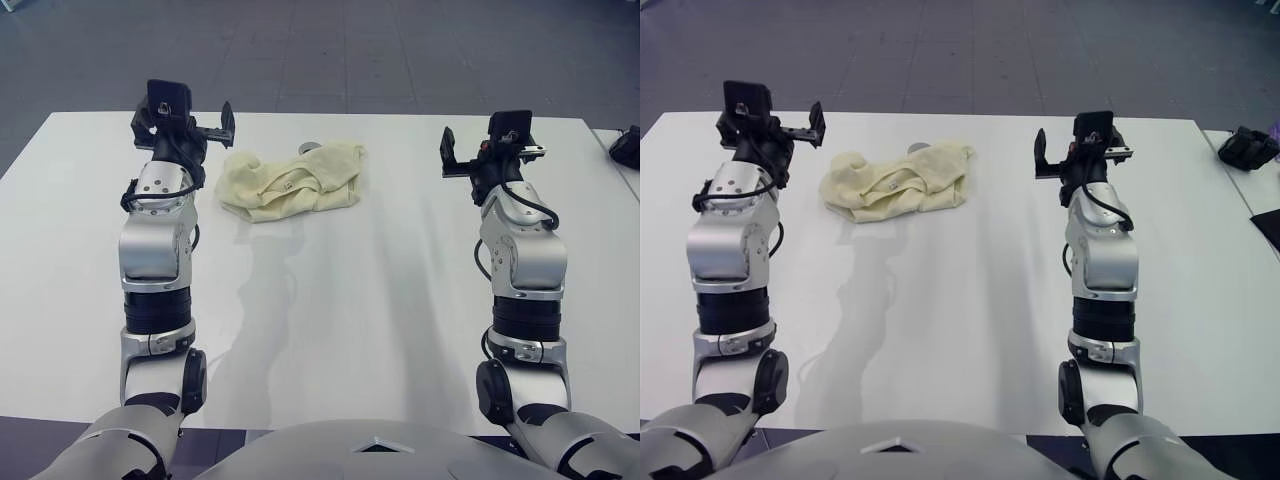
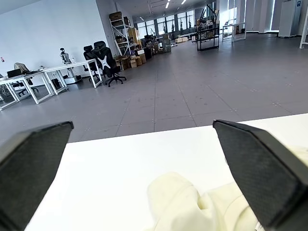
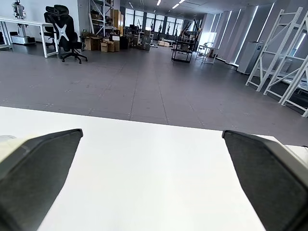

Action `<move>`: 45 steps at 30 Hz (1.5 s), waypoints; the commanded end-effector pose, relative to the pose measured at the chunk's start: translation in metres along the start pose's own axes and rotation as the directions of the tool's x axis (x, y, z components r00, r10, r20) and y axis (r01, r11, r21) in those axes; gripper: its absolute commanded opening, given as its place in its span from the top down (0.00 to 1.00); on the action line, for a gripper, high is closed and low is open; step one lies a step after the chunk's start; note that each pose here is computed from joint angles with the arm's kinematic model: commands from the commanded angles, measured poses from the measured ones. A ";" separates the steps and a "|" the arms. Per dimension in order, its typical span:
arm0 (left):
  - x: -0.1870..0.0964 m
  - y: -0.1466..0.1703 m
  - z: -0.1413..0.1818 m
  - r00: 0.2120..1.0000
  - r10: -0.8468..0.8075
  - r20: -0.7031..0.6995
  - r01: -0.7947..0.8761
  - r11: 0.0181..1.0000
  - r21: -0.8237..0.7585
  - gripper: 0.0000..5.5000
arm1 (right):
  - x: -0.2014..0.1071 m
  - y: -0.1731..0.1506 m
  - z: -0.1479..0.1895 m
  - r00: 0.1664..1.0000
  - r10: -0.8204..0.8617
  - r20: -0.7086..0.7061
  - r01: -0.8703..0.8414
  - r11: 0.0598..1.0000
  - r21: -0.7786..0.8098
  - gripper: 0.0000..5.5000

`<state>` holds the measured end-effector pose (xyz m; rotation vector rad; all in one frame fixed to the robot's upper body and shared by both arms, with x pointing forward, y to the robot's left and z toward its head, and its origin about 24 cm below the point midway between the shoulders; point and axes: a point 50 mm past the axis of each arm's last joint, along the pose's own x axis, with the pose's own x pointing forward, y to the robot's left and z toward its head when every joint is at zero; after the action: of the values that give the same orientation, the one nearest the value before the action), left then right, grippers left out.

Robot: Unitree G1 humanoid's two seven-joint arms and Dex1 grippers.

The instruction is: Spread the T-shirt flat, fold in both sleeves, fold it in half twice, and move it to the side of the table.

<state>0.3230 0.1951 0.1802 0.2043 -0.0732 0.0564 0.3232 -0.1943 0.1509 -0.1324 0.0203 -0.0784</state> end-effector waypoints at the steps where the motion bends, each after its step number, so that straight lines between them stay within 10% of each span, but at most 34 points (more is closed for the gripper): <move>1: 0.000 -0.001 0.002 1.000 0.005 0.005 -0.005 1.000 0.010 0.02 | 0.001 0.001 0.004 1.000 0.007 0.008 -0.007 1.000 -0.007 0.02; 45: 0.001 -0.003 0.004 1.000 0.019 0.018 -0.019 1.000 0.000 0.02 | 0.009 -0.002 0.013 0.999 -0.001 0.036 0.001 1.000 -0.017 0.02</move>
<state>0.3227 0.1934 0.1808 0.1989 -0.0833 0.0743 0.3284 -0.1962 0.1559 -0.1503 0.0107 -0.0803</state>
